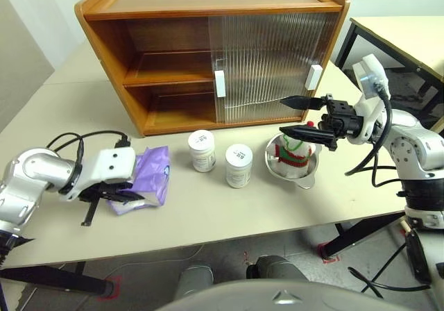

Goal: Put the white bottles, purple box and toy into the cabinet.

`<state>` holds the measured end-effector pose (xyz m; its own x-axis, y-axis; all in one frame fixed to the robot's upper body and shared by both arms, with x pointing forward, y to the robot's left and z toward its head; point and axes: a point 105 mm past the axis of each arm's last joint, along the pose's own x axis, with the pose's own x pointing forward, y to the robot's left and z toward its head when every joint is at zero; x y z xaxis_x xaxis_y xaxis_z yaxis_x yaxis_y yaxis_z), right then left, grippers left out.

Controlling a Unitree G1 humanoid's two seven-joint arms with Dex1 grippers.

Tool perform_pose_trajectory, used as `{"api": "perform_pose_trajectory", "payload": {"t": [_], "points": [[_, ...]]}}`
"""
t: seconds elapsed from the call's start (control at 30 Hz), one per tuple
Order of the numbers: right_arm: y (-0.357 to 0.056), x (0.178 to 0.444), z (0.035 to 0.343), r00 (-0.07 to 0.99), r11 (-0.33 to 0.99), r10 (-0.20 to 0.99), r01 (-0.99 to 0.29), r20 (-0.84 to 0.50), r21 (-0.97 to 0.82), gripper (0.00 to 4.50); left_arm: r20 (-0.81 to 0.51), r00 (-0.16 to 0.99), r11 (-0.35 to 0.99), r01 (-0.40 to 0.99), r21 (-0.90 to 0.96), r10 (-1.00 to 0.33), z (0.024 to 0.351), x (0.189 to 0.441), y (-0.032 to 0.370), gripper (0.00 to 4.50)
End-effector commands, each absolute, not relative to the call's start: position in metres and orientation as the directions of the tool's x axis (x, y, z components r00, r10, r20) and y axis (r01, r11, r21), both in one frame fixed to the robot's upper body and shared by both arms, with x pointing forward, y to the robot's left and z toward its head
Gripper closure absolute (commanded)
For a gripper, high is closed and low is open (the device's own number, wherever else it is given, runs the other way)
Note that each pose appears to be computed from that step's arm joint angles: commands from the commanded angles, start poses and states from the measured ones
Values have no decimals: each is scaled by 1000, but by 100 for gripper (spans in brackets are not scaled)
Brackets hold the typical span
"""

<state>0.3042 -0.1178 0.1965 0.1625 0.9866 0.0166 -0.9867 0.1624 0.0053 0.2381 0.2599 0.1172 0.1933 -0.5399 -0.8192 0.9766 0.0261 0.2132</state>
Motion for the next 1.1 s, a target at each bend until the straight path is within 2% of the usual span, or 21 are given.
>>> {"api": "perform_pose_trajectory", "payload": {"t": [0.03, 0.37, 0.5, 0.67, 0.77, 1.1], "points": [[-114, 307, 197, 151, 151, 989, -988, 7, -11, 0, -807, 225, -2, 963, 270, -546, 149, 245, 254, 447], [-113, 310, 194, 144, 144, 990, -990, 10, -8, 0, -785, 266, -67, 929, 363, -559, 214, 266, 236, 447], [-113, 309, 193, 146, 146, 989, -989, 11, -5, 0, -762, 281, -43, 926, 375, -584, 229, 276, 232, 447], [-113, 309, 192, 151, 151, 988, -989, 14, -4, 0, -777, 327, 1, 922, 388, -538, 234, 298, 245, 447], [-114, 308, 191, 157, 157, 987, -988, 15, -3, 0, -756, 348, 52, 921, 386, -555, 242, 313, 245, 447], [-114, 307, 191, 170, 170, 985, -985, 17, -2, 0, -748, 377, 4, 894, 448, -547, 257, 346, 234, 447]]}}
